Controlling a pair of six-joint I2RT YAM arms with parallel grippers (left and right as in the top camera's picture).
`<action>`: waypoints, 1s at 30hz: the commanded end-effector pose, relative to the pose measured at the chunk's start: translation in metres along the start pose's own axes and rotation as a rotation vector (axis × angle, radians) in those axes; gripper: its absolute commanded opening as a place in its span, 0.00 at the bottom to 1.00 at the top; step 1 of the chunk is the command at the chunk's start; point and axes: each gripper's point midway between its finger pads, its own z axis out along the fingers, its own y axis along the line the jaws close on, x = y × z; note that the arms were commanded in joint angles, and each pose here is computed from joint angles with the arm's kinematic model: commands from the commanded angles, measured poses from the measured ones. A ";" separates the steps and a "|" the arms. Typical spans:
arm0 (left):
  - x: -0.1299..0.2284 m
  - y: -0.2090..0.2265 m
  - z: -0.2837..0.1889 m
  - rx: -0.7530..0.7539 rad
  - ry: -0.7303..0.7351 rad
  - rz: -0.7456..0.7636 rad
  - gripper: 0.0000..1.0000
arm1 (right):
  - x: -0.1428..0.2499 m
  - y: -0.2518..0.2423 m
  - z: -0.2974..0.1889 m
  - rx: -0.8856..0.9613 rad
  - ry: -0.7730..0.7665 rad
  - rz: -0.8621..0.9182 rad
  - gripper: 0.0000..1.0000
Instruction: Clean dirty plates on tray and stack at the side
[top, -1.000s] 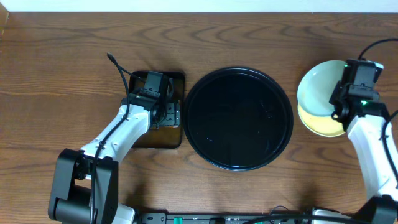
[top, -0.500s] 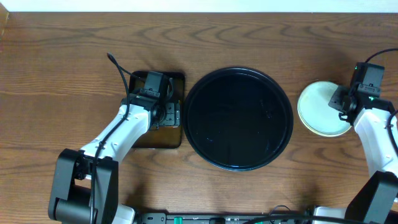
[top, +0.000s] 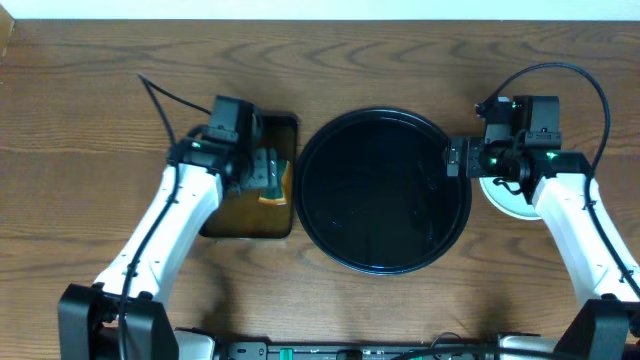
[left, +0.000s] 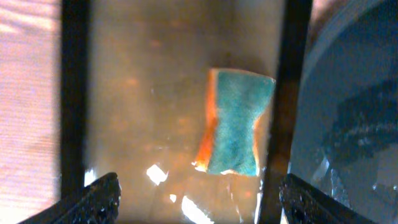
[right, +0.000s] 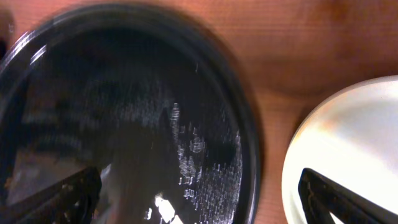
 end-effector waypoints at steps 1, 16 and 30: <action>-0.005 0.011 -0.021 -0.008 0.021 -0.035 0.83 | -0.022 0.007 -0.025 0.000 -0.032 -0.039 0.99; 0.050 0.022 -0.088 0.055 -0.182 -0.018 0.83 | 0.040 0.002 -0.076 0.096 -0.079 -0.006 0.99; 0.080 0.028 -0.139 0.152 -0.547 -0.037 0.83 | 0.072 0.010 -0.125 0.107 -0.331 -0.061 0.99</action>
